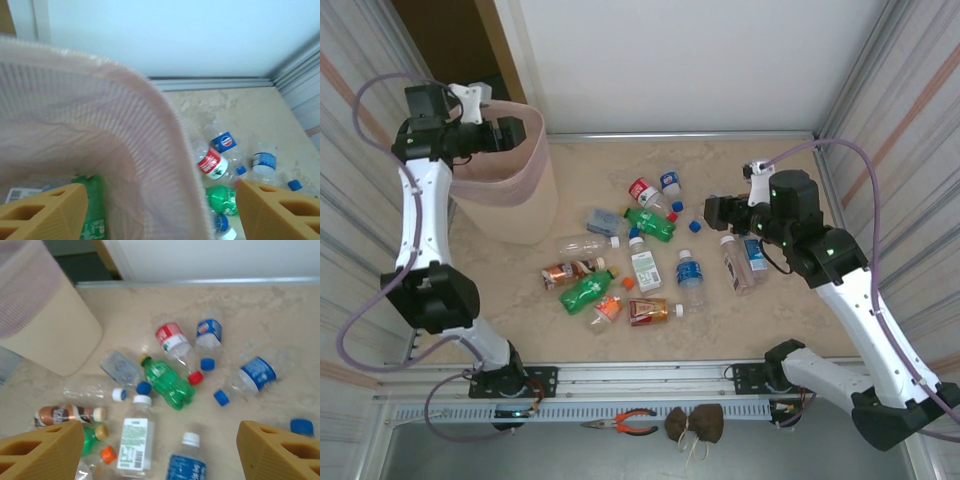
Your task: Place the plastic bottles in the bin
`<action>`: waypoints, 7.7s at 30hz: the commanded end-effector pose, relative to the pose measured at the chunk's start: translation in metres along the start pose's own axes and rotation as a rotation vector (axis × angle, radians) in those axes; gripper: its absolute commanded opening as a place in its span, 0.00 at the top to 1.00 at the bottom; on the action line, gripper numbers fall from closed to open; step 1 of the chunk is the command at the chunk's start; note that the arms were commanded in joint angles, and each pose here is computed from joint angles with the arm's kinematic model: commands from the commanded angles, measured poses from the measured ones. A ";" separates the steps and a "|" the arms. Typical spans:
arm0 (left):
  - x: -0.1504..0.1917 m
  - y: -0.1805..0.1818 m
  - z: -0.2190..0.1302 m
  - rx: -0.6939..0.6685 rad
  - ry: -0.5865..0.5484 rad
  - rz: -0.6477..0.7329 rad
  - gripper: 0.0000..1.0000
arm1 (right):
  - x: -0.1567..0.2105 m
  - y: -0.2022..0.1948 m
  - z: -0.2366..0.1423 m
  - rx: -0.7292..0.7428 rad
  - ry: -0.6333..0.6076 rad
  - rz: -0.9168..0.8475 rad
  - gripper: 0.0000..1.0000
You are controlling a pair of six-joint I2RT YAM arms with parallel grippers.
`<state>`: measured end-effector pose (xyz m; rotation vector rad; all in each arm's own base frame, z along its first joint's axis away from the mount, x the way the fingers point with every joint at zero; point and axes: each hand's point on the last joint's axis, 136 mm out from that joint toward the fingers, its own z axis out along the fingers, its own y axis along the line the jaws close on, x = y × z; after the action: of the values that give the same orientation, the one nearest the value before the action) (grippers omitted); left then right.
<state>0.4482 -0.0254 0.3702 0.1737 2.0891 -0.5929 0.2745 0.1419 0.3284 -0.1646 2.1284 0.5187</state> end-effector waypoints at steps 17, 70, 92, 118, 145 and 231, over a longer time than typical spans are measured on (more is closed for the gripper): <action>0.052 -0.155 -0.093 0.263 -0.099 0.177 0.22 | 0.112 -0.080 0.051 0.269 0.411 0.081 0.22; 0.078 -0.195 -0.038 0.445 -0.096 0.140 0.22 | 0.186 -0.150 0.135 0.417 0.843 0.017 0.47; 0.079 -0.202 -0.045 0.478 -0.104 0.140 0.22 | 0.148 -0.119 0.119 0.340 0.691 0.027 0.62; 0.090 -0.258 -0.038 0.651 -0.137 0.274 0.23 | -0.031 0.046 -0.004 -0.353 -0.185 -0.063 0.77; 0.132 -0.365 -0.072 1.076 -0.181 0.564 0.19 | -0.045 0.147 -0.094 -0.742 -0.435 -0.365 1.00; 0.019 0.075 -0.043 -0.631 0.105 0.268 0.68 | -0.051 0.144 -0.133 -0.615 -0.596 -0.494 0.32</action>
<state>0.4321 0.0358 0.3512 0.1159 2.1715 0.0864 0.1603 0.2159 0.4737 -0.7653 1.2590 0.8089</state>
